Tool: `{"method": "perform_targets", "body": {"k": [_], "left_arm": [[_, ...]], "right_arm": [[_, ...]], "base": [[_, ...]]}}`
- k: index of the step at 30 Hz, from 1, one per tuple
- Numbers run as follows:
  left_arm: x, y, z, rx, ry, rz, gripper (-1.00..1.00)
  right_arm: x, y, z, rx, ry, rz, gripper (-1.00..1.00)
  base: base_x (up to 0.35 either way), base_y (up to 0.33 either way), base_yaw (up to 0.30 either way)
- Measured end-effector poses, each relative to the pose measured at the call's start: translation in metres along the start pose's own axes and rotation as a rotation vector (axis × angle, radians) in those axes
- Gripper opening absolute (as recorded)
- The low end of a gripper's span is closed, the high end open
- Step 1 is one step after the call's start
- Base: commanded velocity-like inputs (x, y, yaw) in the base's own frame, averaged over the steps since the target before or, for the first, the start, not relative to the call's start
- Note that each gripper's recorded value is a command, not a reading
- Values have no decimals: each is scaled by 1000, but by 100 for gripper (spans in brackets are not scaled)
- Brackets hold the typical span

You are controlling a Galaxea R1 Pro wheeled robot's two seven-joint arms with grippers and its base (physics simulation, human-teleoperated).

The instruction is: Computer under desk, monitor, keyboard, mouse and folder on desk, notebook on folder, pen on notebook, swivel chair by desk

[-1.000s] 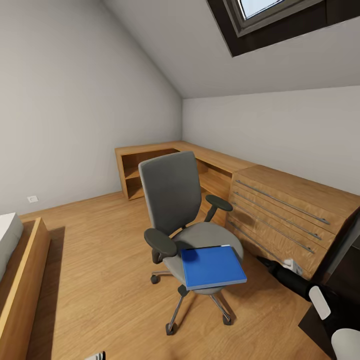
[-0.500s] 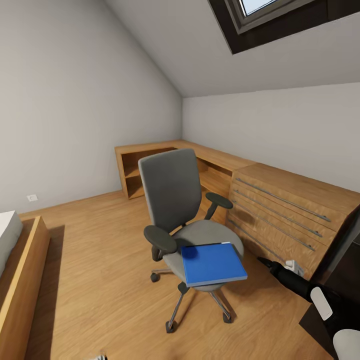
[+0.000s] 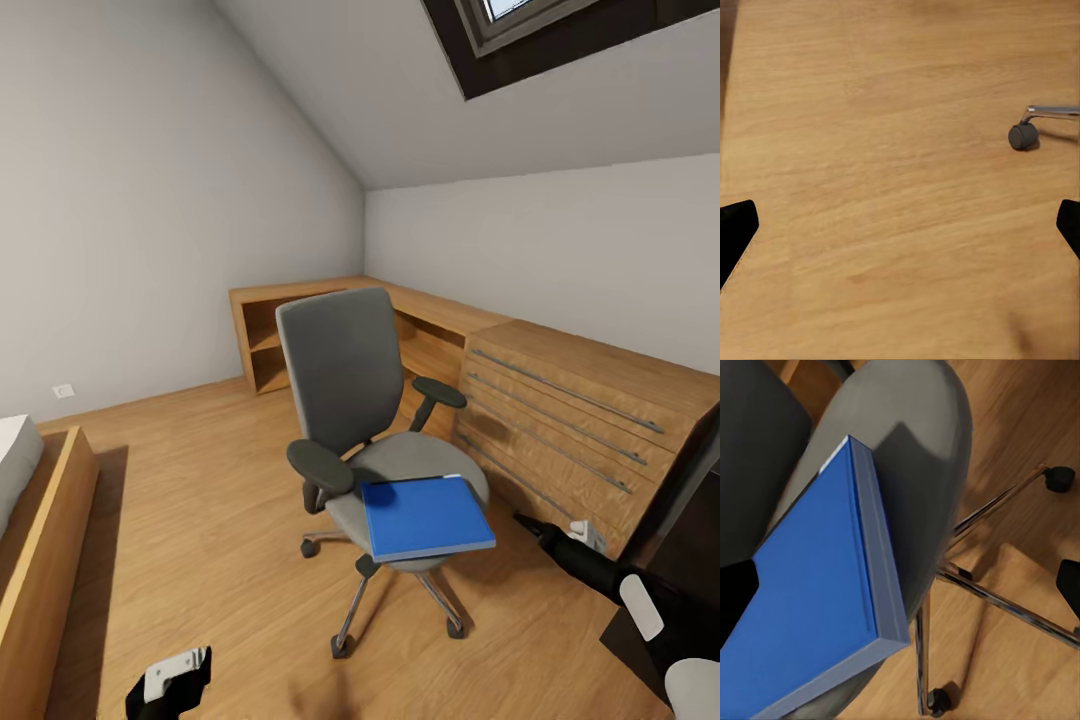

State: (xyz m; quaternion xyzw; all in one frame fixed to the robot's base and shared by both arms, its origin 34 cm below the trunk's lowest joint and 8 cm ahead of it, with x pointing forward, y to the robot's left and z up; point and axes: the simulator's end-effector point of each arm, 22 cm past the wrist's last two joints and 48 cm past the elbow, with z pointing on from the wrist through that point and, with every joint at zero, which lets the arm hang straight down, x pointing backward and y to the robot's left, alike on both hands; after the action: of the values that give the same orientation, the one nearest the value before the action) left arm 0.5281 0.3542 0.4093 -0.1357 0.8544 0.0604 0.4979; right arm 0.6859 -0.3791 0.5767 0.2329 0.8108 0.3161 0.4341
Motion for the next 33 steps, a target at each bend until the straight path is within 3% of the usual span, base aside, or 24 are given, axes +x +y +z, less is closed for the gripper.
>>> {"method": "perform_targets", "body": {"k": [3,6,9,14,21,25,33], "left_arm": [[-30,-4,16,-4,-1,-11,100],[-57,-11,26,-9,42,-35,100],[-55,-18,27,-4,81,-58,100],[-16,-32,27,42,154,-126,100],[-2,-34,27,52,135,-152,100],[-4,-34,27,47,91,-149,100],[5,-34,24,46,71,-144,100]], "right_arm": [[5,-4,2,-1,0,1,100],[10,-8,4,-2,1,1,100],[14,-13,6,-2,1,2,100],[26,-17,9,-25,8,11,100],[34,-5,9,-107,24,27,100],[39,3,8,-145,40,44,100],[47,4,8,-161,55,63,100]], "base": [[0,0,0],[0,0,0],[0,0,0],[0,0,0],[0,0,0],[0,0,0],[0,0,0]]}}
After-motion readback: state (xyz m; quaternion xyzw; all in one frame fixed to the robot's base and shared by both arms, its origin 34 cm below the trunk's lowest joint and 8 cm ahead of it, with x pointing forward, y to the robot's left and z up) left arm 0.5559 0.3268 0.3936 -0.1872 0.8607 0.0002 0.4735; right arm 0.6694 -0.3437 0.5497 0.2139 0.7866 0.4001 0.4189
